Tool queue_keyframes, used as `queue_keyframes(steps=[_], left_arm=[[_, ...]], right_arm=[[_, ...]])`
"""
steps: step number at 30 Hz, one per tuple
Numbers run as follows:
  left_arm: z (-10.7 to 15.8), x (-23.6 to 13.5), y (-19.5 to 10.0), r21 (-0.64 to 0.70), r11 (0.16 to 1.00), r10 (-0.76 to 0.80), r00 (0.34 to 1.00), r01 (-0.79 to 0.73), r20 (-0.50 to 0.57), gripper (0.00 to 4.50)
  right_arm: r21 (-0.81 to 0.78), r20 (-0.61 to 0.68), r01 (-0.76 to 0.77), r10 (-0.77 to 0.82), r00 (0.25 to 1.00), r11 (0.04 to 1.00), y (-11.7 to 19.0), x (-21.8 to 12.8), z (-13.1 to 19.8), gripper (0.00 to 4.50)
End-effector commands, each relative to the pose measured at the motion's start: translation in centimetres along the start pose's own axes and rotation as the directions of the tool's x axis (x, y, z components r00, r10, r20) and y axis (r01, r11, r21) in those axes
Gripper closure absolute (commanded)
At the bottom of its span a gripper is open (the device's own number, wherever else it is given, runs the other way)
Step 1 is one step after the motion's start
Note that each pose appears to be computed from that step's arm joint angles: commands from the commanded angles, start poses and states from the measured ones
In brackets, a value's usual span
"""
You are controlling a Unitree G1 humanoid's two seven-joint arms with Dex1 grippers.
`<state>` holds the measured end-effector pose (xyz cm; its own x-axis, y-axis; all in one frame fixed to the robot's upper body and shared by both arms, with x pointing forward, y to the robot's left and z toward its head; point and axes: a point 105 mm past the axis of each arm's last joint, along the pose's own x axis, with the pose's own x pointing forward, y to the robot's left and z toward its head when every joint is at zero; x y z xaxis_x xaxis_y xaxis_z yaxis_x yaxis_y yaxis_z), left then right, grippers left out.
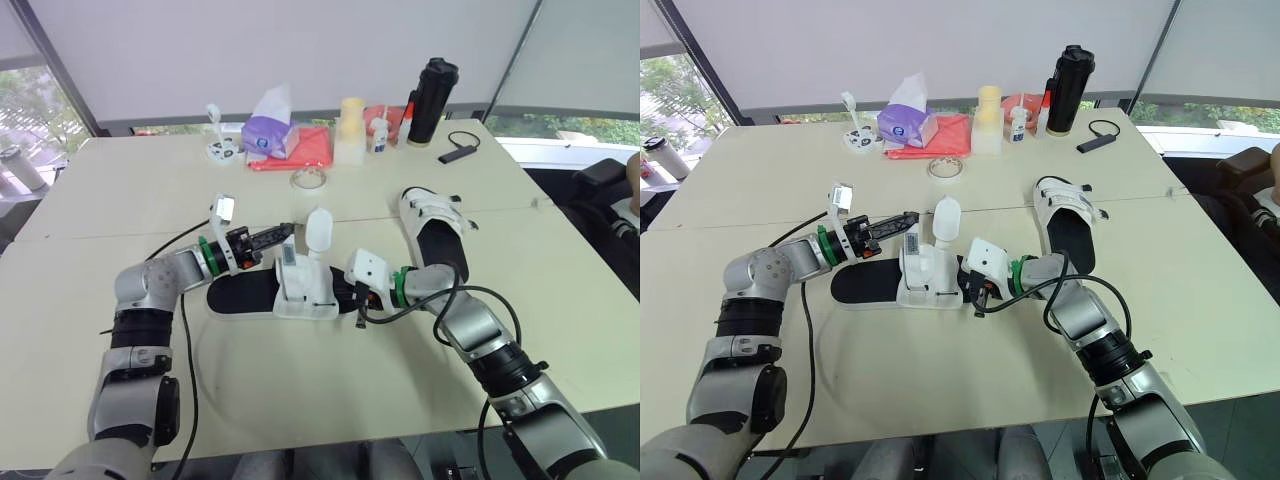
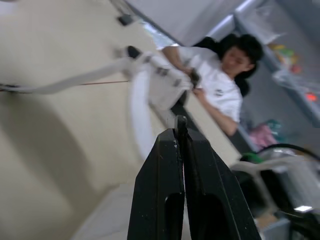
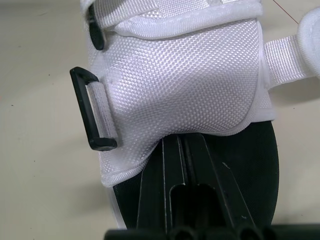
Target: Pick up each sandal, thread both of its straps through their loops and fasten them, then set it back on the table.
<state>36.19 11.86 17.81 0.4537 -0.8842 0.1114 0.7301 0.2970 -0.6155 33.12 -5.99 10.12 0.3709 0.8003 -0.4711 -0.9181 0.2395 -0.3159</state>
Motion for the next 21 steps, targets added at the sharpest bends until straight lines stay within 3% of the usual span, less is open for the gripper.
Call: queue_keyframes(steps=[1,11,21], left_arm=[[2.2,0.1,-4.0,0.039,0.982,-0.188,0.982,0.187,0.028,4.46],[1.9,0.9,-4.7,0.063,0.970,-0.236,0.971,0.234,0.029,4.46],[1.4,2.1,-1.3,0.078,0.989,-0.131,0.989,0.126,0.063,4.46]], right_arm=[[0.040,-0.078,-0.024,0.027,0.997,0.999,0.9,0.3,-2.1,4.50],[0.039,-0.079,-0.020,0.023,0.997,0.999,0.8,0.3,-2.1,4.50],[0.040,-0.077,-0.019,0.022,0.997,0.999,0.8,0.4,-2.1,4.50]])
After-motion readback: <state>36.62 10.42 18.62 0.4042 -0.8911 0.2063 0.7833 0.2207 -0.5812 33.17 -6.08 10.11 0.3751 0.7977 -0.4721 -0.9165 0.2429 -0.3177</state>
